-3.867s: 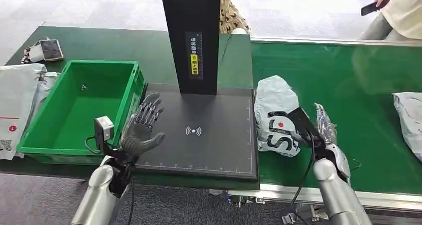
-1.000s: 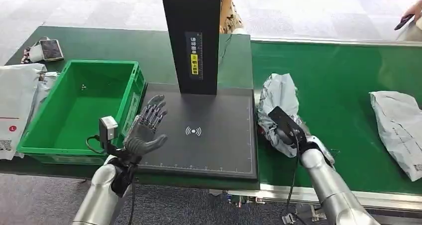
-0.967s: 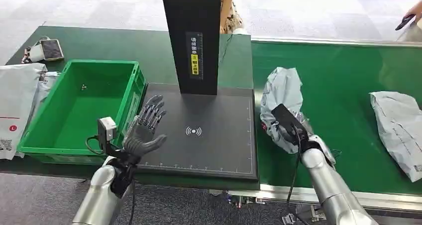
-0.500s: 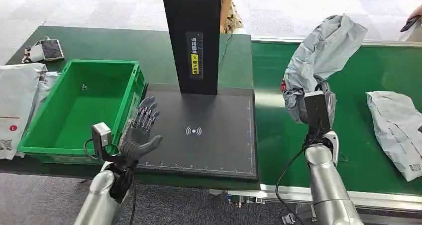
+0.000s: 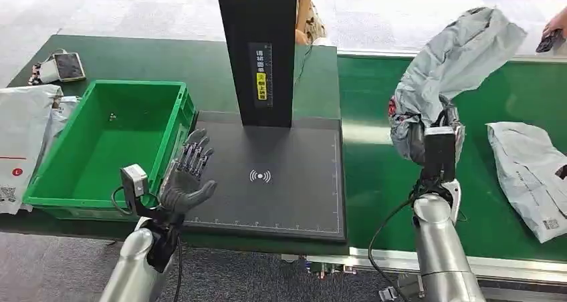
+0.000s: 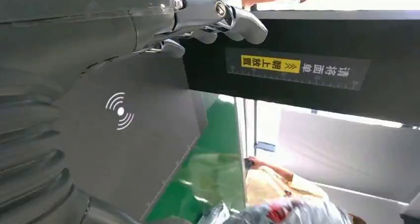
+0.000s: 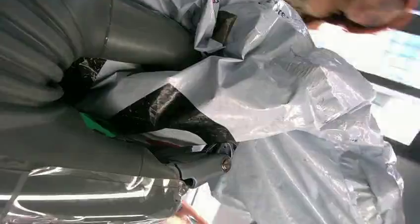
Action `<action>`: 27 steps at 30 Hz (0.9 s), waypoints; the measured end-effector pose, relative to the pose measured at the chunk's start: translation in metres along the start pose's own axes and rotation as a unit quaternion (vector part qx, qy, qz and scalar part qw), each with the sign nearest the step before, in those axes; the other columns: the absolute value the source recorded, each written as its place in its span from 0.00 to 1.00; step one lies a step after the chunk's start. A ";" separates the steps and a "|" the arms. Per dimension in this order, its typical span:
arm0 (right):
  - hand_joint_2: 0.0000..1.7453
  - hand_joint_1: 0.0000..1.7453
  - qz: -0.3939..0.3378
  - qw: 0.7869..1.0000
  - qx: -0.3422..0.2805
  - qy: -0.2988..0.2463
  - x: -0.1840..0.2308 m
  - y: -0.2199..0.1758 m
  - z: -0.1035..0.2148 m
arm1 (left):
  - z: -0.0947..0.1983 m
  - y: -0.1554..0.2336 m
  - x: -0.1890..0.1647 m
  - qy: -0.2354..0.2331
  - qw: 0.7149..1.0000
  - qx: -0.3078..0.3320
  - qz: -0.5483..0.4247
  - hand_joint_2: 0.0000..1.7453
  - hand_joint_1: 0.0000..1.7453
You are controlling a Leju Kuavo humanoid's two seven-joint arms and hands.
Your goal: Moved the parcel from conveyor to table for the left to box.
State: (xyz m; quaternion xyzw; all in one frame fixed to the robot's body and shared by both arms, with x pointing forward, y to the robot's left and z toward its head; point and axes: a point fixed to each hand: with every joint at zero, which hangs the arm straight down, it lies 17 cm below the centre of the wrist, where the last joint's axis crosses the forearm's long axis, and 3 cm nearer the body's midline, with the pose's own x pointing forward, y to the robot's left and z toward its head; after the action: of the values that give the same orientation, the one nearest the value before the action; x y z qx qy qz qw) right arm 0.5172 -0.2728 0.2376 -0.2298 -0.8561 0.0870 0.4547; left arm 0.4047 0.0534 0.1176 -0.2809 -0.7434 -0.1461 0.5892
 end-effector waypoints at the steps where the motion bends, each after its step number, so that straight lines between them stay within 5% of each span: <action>1: 1.00 1.00 -0.006 1.000 0.017 -0.010 0.008 0.007 -0.002 | -0.001 0.002 0.003 -0.006 1.000 0.004 0.003 1.00 0.00; 4: 1.00 1.00 0.008 0.988 0.150 -0.045 0.028 0.064 0.011 | -0.004 0.011 0.014 -0.029 1.000 0.011 0.004 1.00 0.00; 7: 1.00 1.00 0.051 0.947 0.301 -0.094 0.048 0.136 0.049 | -0.005 0.017 0.020 -0.044 0.999 0.020 -0.002 1.00 0.00; 11: 1.00 1.00 0.070 0.832 0.539 -0.110 0.051 0.226 0.140 | -0.005 0.023 0.019 -0.042 0.999 0.027 -0.011 1.00 0.00; 15: 1.00 1.00 0.100 0.766 0.627 -0.101 0.034 0.252 0.188 | -0.008 0.028 0.020 -0.037 0.999 0.032 -0.011 1.00 0.00; 18: 1.00 1.00 0.131 0.736 0.659 -0.086 0.016 0.255 0.206 | -0.011 0.032 0.021 -0.032 0.999 0.035 -0.010 1.00 0.00; 27: 1.00 1.00 0.253 0.664 0.702 -0.043 -0.039 0.245 0.208 | -0.028 0.041 0.033 -0.035 0.998 0.047 -0.017 1.00 0.00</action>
State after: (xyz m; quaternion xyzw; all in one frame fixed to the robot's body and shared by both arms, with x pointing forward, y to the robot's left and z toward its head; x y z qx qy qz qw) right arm 0.4429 -0.0629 0.0020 -0.0458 -0.4692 0.7838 0.4042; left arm 0.4458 0.0790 0.1518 -0.2446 -0.7746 -0.1109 0.5726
